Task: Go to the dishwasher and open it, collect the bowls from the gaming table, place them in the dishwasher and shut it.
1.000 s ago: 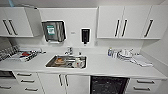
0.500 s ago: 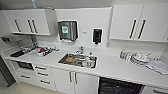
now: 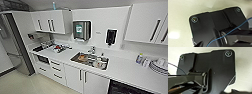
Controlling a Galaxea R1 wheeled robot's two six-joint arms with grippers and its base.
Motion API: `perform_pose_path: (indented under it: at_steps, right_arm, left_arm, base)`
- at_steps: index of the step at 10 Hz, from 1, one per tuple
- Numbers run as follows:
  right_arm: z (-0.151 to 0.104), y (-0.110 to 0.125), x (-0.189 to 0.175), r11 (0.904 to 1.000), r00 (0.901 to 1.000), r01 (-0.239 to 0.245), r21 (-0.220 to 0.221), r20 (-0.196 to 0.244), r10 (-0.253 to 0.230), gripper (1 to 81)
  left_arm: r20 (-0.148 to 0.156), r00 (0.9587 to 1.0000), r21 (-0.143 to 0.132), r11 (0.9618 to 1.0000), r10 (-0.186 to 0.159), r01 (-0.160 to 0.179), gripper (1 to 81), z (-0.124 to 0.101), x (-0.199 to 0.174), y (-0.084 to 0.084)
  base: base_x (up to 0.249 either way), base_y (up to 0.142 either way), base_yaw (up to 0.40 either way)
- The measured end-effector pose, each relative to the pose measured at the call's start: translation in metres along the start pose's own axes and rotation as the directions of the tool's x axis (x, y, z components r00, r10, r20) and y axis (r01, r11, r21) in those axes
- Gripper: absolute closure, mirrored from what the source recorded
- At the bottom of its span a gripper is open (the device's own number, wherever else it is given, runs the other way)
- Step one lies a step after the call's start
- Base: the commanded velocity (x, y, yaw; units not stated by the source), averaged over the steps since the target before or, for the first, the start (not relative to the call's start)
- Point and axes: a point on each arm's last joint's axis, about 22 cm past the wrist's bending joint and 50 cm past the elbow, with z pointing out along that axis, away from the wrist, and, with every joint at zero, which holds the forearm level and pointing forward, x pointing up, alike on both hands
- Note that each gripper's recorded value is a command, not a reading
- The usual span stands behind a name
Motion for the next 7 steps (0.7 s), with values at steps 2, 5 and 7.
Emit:
perform_pose_path:
  at_steps: [2, 5, 7]
  right_arm:
    - [0.0001, -0.0003, 0.0, 1.0, 1.0, 0.0, 0.0, 0.0, 0.0, 1.0]
    - [0.0014, -0.0078, -0.0035, 1.0, 1.0, -0.002, 0.009, 0.004, 0.002, 1.0]
    - [0.0016, -0.0081, -0.003, 1.0, 1.0, -0.002, 0.009, 0.003, 0.002, 1.0]
  left_arm:
    - [-0.005, 1.0, 0.001, 1.0, 0.001, -0.001, 1.0, 0.0001, 0.0032, -0.0009]
    - [-0.009, 1.0, 0.001, 1.0, 0.001, -0.001, 1.0, 0.0005, 0.0062, -0.001]
    - [-0.014, 0.9999, -0.001, 1.0, 0.002, -0.002, 1.0, 0.0016, 0.0104, 0.0012]
  base:
    - [0.0, 0.0, 0.367]
    - [0.0, 0.0, 0.367]
    - [0.0, 0.0, 0.367]
